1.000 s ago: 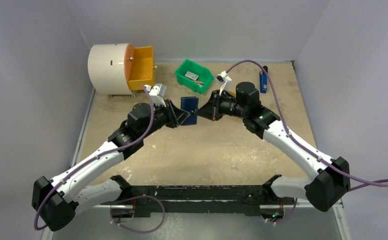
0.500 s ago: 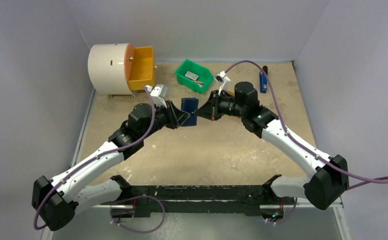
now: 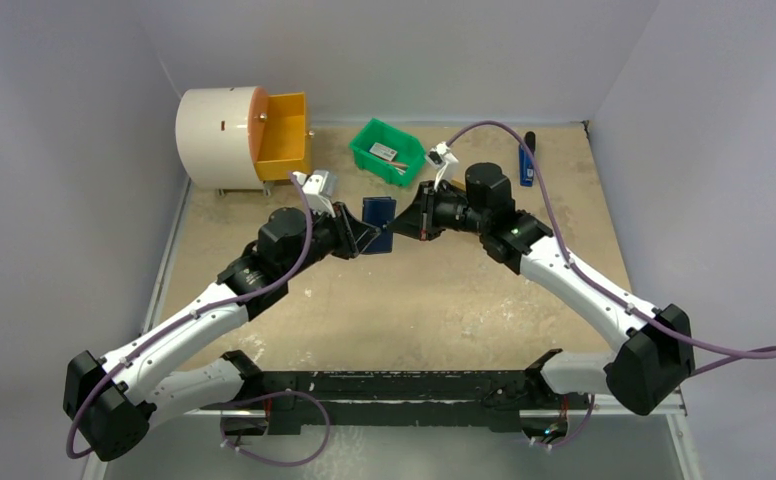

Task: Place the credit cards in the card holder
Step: Close the card holder at the center of the board.

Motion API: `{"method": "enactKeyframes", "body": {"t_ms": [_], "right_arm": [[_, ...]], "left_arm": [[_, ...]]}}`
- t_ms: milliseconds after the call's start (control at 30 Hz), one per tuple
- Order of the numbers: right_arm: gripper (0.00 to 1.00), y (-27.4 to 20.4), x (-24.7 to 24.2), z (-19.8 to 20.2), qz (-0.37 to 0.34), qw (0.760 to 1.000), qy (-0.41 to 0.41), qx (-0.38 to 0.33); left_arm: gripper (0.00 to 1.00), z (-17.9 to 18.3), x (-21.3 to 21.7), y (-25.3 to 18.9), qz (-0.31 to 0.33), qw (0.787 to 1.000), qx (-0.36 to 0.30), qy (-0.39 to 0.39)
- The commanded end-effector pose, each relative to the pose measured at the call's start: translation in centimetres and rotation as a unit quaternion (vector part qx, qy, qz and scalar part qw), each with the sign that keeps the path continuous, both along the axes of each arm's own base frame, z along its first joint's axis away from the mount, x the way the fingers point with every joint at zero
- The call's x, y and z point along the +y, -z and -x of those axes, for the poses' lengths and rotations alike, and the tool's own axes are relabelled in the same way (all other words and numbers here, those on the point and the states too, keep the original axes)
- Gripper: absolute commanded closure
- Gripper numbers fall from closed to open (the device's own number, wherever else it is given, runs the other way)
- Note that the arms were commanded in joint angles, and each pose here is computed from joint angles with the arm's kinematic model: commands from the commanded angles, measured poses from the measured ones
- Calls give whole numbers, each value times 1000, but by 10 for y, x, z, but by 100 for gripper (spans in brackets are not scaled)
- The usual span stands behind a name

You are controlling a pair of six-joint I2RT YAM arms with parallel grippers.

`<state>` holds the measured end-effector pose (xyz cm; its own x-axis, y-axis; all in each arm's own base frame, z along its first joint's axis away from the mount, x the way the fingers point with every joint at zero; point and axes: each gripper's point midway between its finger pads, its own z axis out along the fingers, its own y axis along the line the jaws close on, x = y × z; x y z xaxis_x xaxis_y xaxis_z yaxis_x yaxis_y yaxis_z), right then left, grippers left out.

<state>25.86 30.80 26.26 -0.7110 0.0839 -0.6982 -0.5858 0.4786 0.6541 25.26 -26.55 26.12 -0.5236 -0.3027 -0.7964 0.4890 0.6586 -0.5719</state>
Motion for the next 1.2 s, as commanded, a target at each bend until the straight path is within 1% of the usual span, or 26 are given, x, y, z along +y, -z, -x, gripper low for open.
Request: {"method": "enactKeyframes", "body": {"t_ms": [0, 467, 833, 1167], "right_arm": [[100, -25, 7, -8, -22, 999, 0, -31], [100, -27, 12, -8, -31, 999, -8, -22], [100, -18, 15, -6, -19, 1000, -19, -13], [100, -16, 19, -7, -11, 1000, -24, -11]], "left_arm": [[100, 6, -12, -47, 40, 997, -56, 27], [100, 10, -22, -43, 34, 997, -50, 41], [100, 11, -27, -48, 37, 997, -53, 46], [100, 19, -39, -48, 37, 996, -51, 66]]}}
